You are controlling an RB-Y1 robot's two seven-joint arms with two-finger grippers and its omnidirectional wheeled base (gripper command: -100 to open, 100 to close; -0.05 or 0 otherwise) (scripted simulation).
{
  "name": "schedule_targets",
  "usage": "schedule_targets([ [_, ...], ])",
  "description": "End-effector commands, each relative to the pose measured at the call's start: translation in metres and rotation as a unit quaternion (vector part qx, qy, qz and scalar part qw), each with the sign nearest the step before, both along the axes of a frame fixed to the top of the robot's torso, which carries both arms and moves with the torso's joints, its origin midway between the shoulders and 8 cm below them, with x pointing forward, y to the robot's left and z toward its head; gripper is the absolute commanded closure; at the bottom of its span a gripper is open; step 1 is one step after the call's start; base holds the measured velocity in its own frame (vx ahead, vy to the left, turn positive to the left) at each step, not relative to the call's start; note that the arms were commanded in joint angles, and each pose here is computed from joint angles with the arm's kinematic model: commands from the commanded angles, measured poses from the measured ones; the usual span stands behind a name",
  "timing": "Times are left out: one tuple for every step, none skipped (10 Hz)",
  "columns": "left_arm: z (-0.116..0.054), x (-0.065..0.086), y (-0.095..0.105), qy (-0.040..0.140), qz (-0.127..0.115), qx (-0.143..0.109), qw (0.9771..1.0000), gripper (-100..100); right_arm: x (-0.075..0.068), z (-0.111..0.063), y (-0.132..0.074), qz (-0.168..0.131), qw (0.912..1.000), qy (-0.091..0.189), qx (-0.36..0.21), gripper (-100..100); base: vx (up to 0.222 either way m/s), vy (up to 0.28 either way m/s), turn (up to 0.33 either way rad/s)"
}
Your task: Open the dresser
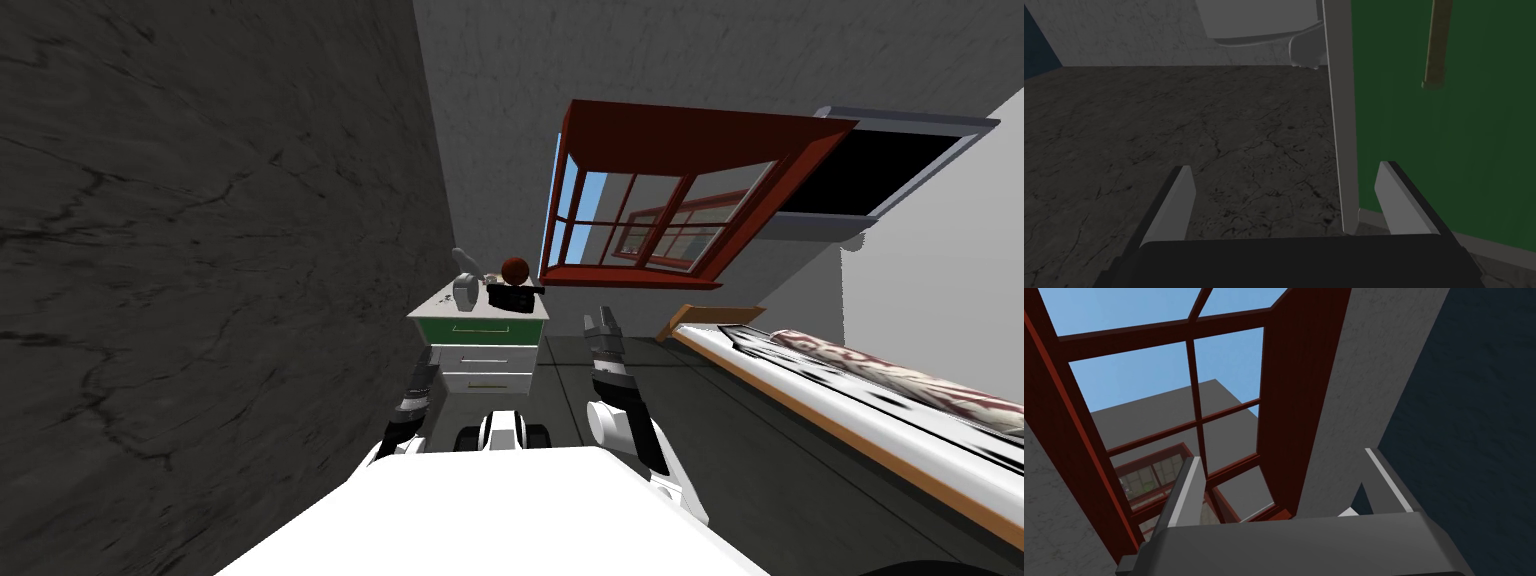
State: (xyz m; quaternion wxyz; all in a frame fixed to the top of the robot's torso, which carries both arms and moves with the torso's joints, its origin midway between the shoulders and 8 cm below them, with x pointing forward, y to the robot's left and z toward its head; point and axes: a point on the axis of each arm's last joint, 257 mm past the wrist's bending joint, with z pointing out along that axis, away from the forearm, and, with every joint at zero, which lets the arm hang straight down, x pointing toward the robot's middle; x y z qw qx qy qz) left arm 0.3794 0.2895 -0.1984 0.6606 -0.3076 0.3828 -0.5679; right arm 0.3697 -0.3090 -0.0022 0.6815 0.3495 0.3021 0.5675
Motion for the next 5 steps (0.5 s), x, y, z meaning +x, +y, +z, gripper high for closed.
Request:
schedule_targets([
  [-0.014, -0.003, -0.002, 0.005, 0.001, -0.001, 1.0, -100, 0.0, 0.0, 0.0, 0.0, 1.0, 0.0, 0.0, 0, 0.083, 0.056, -0.013],
  [-0.023, -0.005, -0.004, 0.008, 0.001, -0.002, 1.0, -100, 0.0, 0.0, 0.0, 0.0, 1.0, 0.0, 0.0, 0, 0.07, 0.062, -0.024],
  [-0.03, -0.007, -0.006, 0.011, 0.001, -0.003, 0.9999, -100, 0.0, 0.0, 0.0, 0.0, 1.0, 0.0, 0.0, 0, 0.1, 0.07, -0.057],
  [-0.035, -0.009, -0.009, 0.011, 0.001, -0.005, 0.9999, -100, 0.0, 0.0, 0.0, 0.0, 1.0, 0.0, 0.0, 0, 0.106, 0.065, -0.049],
  [-0.043, -0.011, -0.012, 0.015, 0.002, -0.007, 0.9999, -100, 0.0, 0.0, 0.0, 0.0, 1.0, 0.0, 0.0, 0, 0.112, 0.053, -0.052],
])
